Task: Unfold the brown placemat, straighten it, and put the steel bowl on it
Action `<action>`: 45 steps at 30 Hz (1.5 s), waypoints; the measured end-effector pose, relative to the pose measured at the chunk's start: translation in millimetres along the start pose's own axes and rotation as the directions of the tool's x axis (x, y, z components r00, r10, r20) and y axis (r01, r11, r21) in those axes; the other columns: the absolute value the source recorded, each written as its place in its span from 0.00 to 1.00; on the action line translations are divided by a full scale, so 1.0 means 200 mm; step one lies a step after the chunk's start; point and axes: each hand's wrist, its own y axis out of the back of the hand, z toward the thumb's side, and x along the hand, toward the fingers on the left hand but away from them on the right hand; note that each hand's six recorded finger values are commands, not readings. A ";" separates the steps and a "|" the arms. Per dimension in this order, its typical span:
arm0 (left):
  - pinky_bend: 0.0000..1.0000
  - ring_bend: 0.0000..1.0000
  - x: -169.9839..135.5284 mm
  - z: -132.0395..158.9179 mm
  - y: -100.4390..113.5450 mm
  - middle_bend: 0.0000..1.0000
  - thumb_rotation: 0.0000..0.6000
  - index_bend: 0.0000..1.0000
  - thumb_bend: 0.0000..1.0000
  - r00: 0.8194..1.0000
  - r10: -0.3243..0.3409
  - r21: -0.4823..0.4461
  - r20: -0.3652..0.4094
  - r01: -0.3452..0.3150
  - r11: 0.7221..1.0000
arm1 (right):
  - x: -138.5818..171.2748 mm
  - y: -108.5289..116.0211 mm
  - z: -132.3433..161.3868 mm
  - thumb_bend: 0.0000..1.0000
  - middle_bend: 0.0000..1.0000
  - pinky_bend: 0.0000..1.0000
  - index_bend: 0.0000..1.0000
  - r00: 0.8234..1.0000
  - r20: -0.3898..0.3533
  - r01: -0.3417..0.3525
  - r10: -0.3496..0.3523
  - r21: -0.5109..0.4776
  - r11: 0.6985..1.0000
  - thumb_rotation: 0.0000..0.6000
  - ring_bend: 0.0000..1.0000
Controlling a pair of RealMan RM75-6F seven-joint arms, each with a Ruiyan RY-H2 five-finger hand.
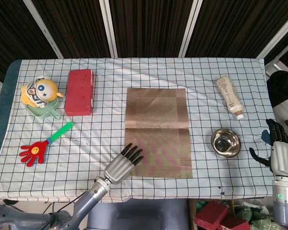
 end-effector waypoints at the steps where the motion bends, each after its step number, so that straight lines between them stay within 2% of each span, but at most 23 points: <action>1: 0.00 0.00 0.00 0.00 0.00 0.09 1.00 0.19 0.25 1.000 0.002 -0.002 0.001 -0.002 1.000 | 0.00 0.00 0.00 0.21 0.04 0.16 0.08 1.000 0.000 0.000 0.000 0.000 1.000 1.00 0.04; 8: 0.00 0.00 -0.01 0.03 0.03 0.11 1.00 0.23 0.29 0.999 0.035 -0.029 0.018 -0.035 0.999 | 0.00 0.00 0.00 0.21 0.04 0.16 0.08 1.000 0.002 -0.004 0.004 0.001 1.000 1.00 0.04; 25: 0.00 0.00 0.04 0.01 0.07 0.15 1.00 0.29 0.29 0.995 0.099 -0.068 0.003 -0.099 0.993 | 0.00 -0.01 -0.01 0.21 0.04 0.16 0.08 1.000 0.013 -0.010 0.010 0.005 1.000 1.00 0.04; 31: 0.00 0.00 0.06 -0.01 0.09 0.15 1.00 0.29 0.20 0.991 0.131 -0.065 -0.008 -0.131 0.989 | 0.00 -0.01 -0.01 0.21 0.04 0.16 0.08 1.000 0.017 -0.018 0.018 0.007 1.000 1.00 0.04; 39: 0.00 0.00 0.08 -0.04 0.09 0.16 1.00 0.41 0.20 0.990 0.142 -0.054 -0.016 -0.143 0.988 | 0.00 -0.02 -0.01 0.21 0.04 0.16 0.08 1.000 0.019 -0.024 0.023 0.011 1.000 1.00 0.04; 45: 0.03 0.01 0.07 -0.03 0.09 0.18 1.00 0.47 0.32 0.989 0.149 -0.061 -0.005 -0.149 0.987 | 0.00 -0.02 -0.01 0.21 0.04 0.16 0.08 0.999 0.021 -0.026 0.026 0.012 1.000 1.00 0.04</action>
